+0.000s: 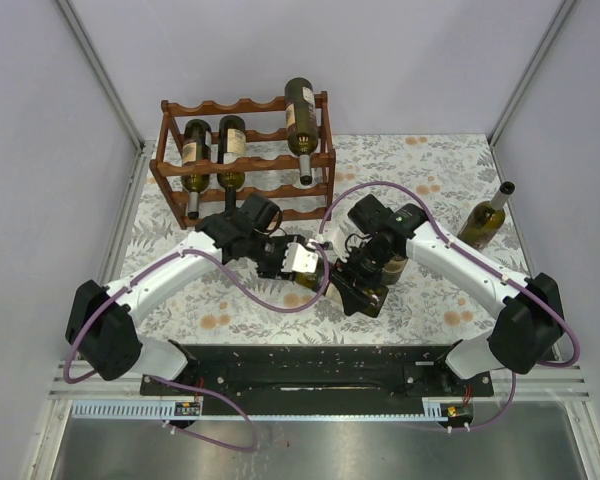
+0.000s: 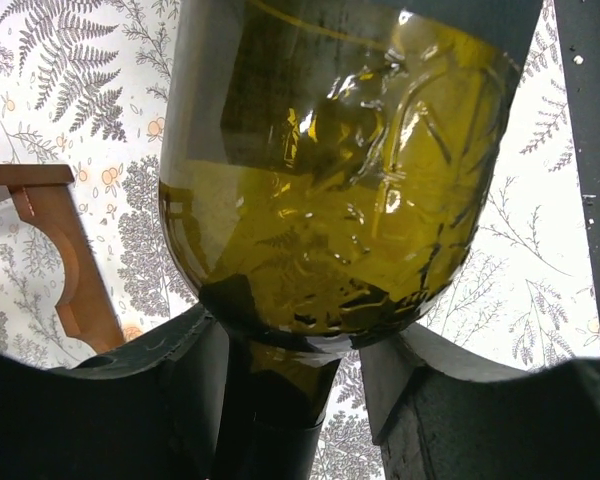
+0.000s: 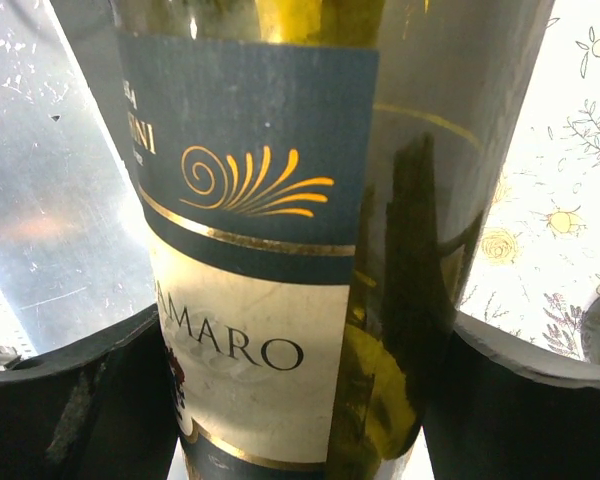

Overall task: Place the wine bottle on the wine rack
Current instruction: Place the wine bottle in the wine rack.

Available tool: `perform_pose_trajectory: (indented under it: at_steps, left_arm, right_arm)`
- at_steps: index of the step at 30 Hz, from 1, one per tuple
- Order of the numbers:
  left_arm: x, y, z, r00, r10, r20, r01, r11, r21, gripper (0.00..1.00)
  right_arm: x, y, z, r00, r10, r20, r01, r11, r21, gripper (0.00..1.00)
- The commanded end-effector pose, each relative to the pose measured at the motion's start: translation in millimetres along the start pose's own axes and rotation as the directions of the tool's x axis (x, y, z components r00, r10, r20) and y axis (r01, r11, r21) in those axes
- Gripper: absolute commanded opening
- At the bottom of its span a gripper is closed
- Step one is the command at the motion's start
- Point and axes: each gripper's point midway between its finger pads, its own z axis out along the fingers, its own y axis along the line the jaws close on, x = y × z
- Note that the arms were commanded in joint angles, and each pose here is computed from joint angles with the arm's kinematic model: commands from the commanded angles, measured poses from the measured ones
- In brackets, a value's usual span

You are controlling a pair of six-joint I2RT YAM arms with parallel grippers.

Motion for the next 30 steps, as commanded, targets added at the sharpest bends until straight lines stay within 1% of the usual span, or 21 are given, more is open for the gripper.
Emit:
perform_pose_trajectory:
  at_steps: [1, 4, 10, 16, 18, 23, 26, 28, 29, 30]
  left_arm:
    - [-14, 19, -13, 0.995, 0.093, 0.019, -0.091, 0.992, -0.087, 0.00]
    - [-15, 11, -19, 0.991, 0.133, 0.025, -0.132, 0.990, -0.045, 0.00]
    - [-23, 10, -30, 0.981, 0.188, 0.040, -0.187, 0.982, -0.026, 0.00]
    - [-23, 9, -40, 0.972, 0.234, 0.011, -0.234, 0.972, -0.004, 0.00]
    - [-22, 7, -42, 0.972, 0.233, 0.004, -0.233, 0.972, 0.006, 0.00]
    - [-31, 5, -49, 0.976, 0.217, 0.030, -0.217, 0.976, 0.014, 0.00]
    - [-30, 8, -54, 0.980, 0.198, 0.004, -0.198, 0.980, -0.004, 0.00]
    - [-28, 8, -58, 0.983, 0.185, -0.018, -0.185, 0.983, -0.007, 0.00]
    - [-27, 7, -58, 0.987, 0.162, -0.021, -0.162, 0.987, -0.006, 0.00]
    - [-27, 5, -58, 0.988, 0.151, -0.017, -0.151, 0.989, -0.004, 0.00]
  right_arm:
    - [-51, 29, -16, 0.962, -0.179, 0.208, 0.203, 0.974, -0.100, 0.00]
    - [-47, 30, -16, 0.963, -0.184, 0.199, 0.208, 0.972, -0.107, 0.00]
    - [-40, 30, -14, 0.970, -0.176, 0.167, 0.199, 0.972, -0.128, 0.00]
    - [-38, 35, -14, 0.976, -0.163, 0.142, 0.186, 0.968, -0.167, 0.00]
    - [-38, 36, -14, 0.978, -0.159, 0.136, 0.182, 0.968, -0.174, 0.00]
    - [-37, 35, -13, 0.982, -0.150, 0.119, 0.170, 0.968, -0.187, 0.00]
    - [-34, 32, -10, 0.985, -0.142, 0.096, 0.157, 0.970, -0.183, 0.00]
    - [-33, 32, -10, 0.986, -0.139, 0.094, 0.155, 0.971, -0.183, 0.05]
    - [-34, 31, -10, 0.986, -0.137, 0.095, 0.152, 0.971, -0.183, 0.11]
    - [-35, 31, -9, 0.986, -0.135, 0.096, 0.150, 0.972, -0.182, 0.13]
